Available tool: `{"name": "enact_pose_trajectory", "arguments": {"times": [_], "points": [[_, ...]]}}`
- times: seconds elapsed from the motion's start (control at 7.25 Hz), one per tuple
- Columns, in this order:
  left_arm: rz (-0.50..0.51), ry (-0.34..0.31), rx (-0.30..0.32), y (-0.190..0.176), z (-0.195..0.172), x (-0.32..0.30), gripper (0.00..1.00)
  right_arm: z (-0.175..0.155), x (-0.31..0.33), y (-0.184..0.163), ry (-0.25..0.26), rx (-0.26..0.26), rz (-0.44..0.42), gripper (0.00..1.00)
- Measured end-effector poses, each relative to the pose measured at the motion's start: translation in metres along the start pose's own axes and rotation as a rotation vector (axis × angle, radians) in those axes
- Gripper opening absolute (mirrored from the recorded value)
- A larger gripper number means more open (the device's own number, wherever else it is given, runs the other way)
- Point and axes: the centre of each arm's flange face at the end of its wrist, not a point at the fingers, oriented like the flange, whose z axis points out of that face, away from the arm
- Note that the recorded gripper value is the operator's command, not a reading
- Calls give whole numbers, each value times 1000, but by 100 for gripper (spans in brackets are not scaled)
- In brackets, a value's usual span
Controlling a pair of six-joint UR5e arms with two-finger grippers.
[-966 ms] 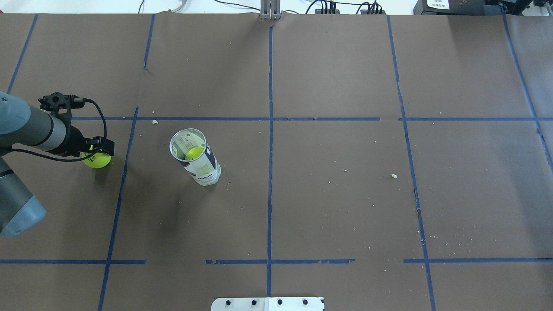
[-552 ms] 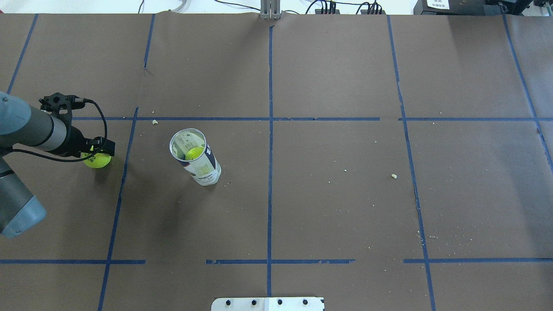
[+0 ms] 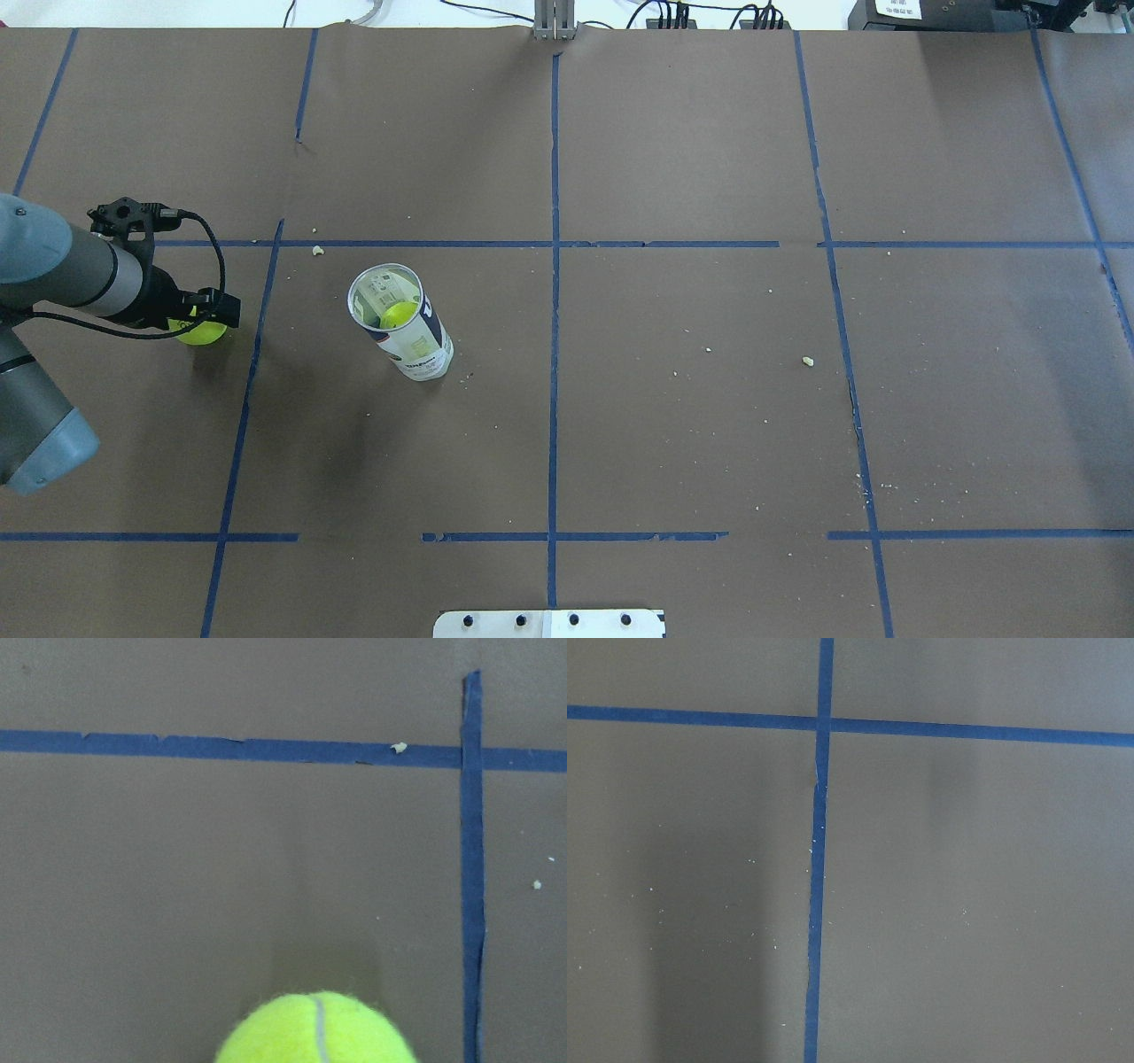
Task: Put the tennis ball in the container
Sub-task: 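Lift the ball with the left gripper and carry it above the clear can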
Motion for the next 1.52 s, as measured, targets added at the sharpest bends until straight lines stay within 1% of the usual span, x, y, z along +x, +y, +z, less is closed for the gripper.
{"name": "enact_pose_trajectory", "arguments": {"times": [0.14,0.28,0.41,0.55,0.83,1.1,1.38,1.52], "points": [[1,0,0,0,0,0,19,0,0,0,0,0,0,100],[3,3,0,0,-1,2,17,0,0,0,0,0,0,100],[6,12,5,1,-7,6,17,0,0,0,0,0,0,100],[12,29,18,1,-21,13,17,0,0,0,0,0,0,100],[14,40,31,7,-60,29,17,0,0,0,0,0,0,100],[3,32,37,16,-122,55,17,0,0,0,0,0,0,100],[-26,45,53,14,-185,71,18,0,0,0,0,0,0,100],[-39,51,52,8,-208,86,18,0,0,0,0,0,0,100]]}}
